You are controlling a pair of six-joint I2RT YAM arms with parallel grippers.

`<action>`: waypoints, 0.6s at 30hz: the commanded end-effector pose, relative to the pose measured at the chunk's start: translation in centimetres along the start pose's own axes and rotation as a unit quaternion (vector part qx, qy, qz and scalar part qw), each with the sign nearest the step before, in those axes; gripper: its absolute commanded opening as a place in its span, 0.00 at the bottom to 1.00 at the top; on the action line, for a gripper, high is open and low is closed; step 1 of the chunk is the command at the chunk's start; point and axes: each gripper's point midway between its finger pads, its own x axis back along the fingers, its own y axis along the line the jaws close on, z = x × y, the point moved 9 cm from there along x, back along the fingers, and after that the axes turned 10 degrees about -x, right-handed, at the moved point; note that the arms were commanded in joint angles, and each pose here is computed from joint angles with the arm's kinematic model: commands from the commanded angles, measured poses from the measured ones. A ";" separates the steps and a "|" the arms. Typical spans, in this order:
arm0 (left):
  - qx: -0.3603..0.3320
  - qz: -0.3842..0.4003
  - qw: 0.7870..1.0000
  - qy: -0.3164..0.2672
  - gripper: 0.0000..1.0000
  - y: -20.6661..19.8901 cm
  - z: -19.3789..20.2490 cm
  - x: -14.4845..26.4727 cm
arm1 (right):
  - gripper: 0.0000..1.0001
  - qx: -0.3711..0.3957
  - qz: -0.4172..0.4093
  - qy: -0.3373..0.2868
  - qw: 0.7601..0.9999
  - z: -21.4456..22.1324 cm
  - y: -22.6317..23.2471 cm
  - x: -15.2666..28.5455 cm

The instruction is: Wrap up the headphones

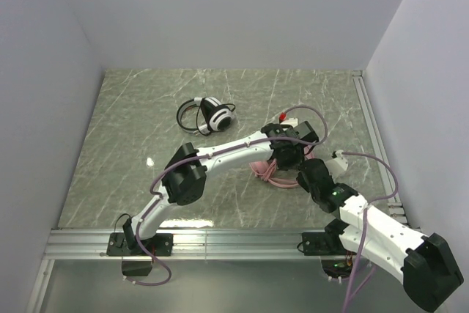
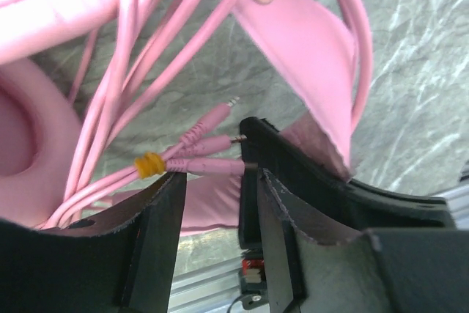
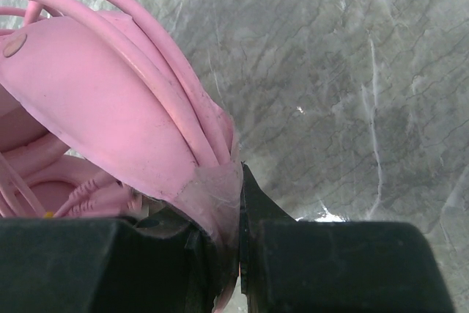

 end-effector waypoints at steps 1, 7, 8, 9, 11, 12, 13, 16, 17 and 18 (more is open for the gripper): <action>0.019 0.047 0.999 0.019 0.48 -0.7 -1.0 -0.9 | 0.00 -0.045 -0.042 -0.008 0.998 -0.5 2.0 0.0; 0.024 0.072 0.997 0.027 0.56 -1.0 -1.8 -0.9 | 0.00 -0.040 -0.022 -0.005 0.999 -0.5 1.9 -0.2; 0.030 0.078 0.996 0.029 0.59 -1.1 -1.9 -0.4 | 0.00 -0.038 -0.016 -0.004 0.999 -0.5 1.8 -0.3; 0.033 0.076 0.996 0.033 0.60 -0.8 -1.8 -0.5 | 0.00 -0.037 -0.018 0.000 0.999 -0.5 1.9 -0.3; 0.039 0.082 0.995 0.031 0.61 -0.5 -2.2 -0.2 | 0.00 -0.038 -0.010 0.000 0.999 -0.7 1.7 -0.6; 0.043 0.085 0.995 0.029 0.62 -0.5 -2.3 0.0 | 0.00 -0.041 -0.012 0.000 0.999 -0.8 1.7 -0.7; 0.045 0.093 0.994 0.032 0.63 -0.6 -2.4 0.3 | 0.00 -0.040 -0.012 0.005 0.999 -0.7 1.6 -0.8; 0.044 0.113 0.992 0.025 0.65 -1.2 -2.8 1.2 | 0.00 -0.044 -0.010 0.007 0.999 -1.0 1.5 -1.0; 0.044 0.118 0.992 0.021 0.65 -1.4 -3.1 1.6 | 0.00 -0.048 -0.007 0.007 0.999 -1.2 1.4 -1.1; 0.044 0.115 0.992 0.018 0.67 -1.3 -3.2 1.8 | 0.00 -0.047 -0.008 0.007 0.999 -1.2 1.5 -1.2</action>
